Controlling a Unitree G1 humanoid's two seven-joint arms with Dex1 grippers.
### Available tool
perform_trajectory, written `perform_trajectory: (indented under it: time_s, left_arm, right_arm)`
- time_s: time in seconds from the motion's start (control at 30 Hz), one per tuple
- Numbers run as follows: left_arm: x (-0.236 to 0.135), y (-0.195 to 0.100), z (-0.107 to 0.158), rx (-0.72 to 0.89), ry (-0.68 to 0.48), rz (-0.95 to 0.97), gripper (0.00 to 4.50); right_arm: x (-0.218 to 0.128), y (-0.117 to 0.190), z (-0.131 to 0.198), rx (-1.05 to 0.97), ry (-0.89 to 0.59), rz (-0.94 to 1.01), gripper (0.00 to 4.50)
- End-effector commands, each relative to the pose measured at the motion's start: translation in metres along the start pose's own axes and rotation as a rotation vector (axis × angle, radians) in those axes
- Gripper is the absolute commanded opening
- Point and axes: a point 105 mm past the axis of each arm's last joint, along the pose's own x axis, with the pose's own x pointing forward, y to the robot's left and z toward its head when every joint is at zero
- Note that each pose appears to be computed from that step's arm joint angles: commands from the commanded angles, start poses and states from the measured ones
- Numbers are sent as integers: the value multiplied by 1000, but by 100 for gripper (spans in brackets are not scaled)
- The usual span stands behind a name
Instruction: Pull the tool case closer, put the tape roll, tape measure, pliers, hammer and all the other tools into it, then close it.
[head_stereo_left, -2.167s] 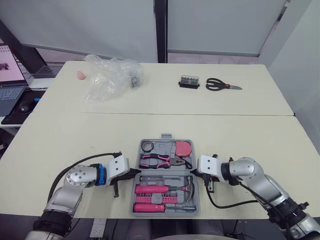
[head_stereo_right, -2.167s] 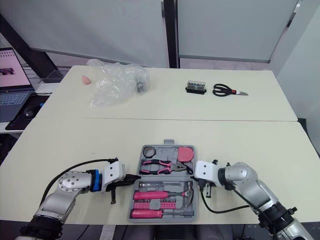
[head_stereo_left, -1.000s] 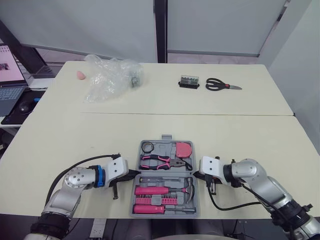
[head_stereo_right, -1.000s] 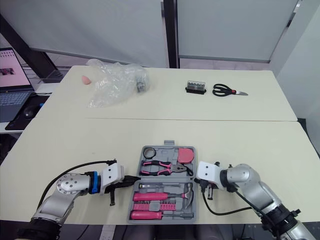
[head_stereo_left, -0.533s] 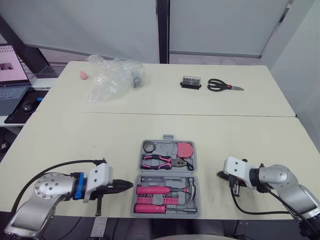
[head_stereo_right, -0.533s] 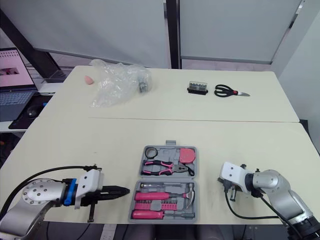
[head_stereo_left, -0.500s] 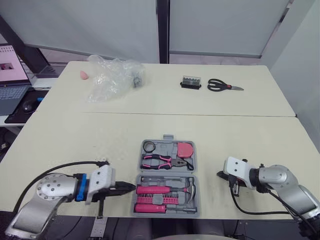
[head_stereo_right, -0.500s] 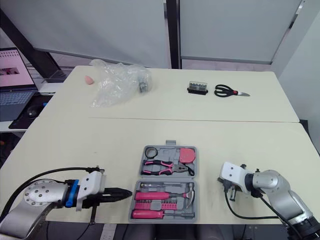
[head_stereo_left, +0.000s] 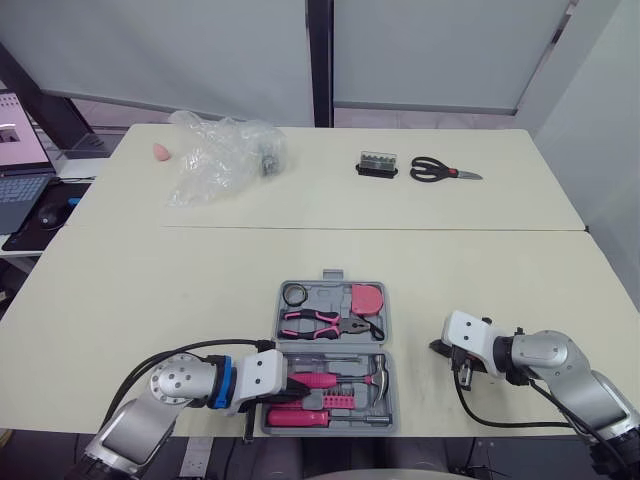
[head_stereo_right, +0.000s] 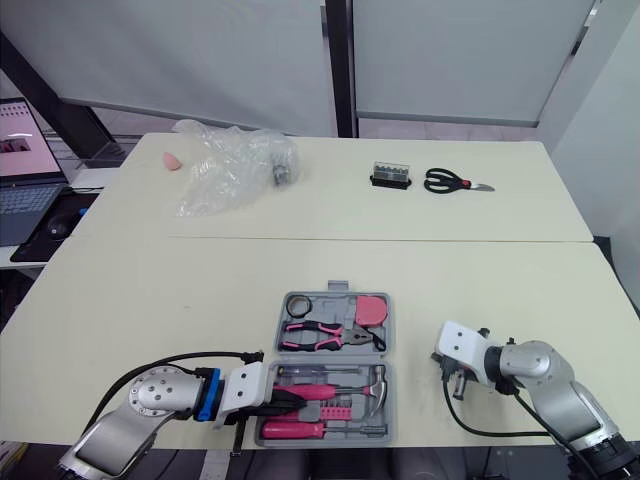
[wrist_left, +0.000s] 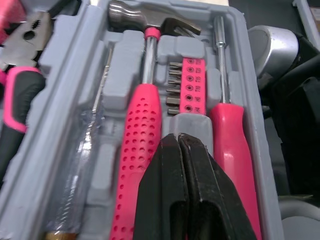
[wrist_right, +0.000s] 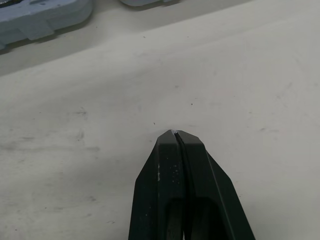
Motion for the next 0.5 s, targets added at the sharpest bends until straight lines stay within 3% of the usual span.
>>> perform_trajectory:
  time_s: [0.03,0.5]
  left_arm:
    - [4,0,4,29,-11,-16,2]
    - [7,-8,-5,94,24,-90,2]
  right_arm:
    - [1,-4,5,-12,-14,-27,0]
    - [3,-16,9,-25,-16,-67,0]
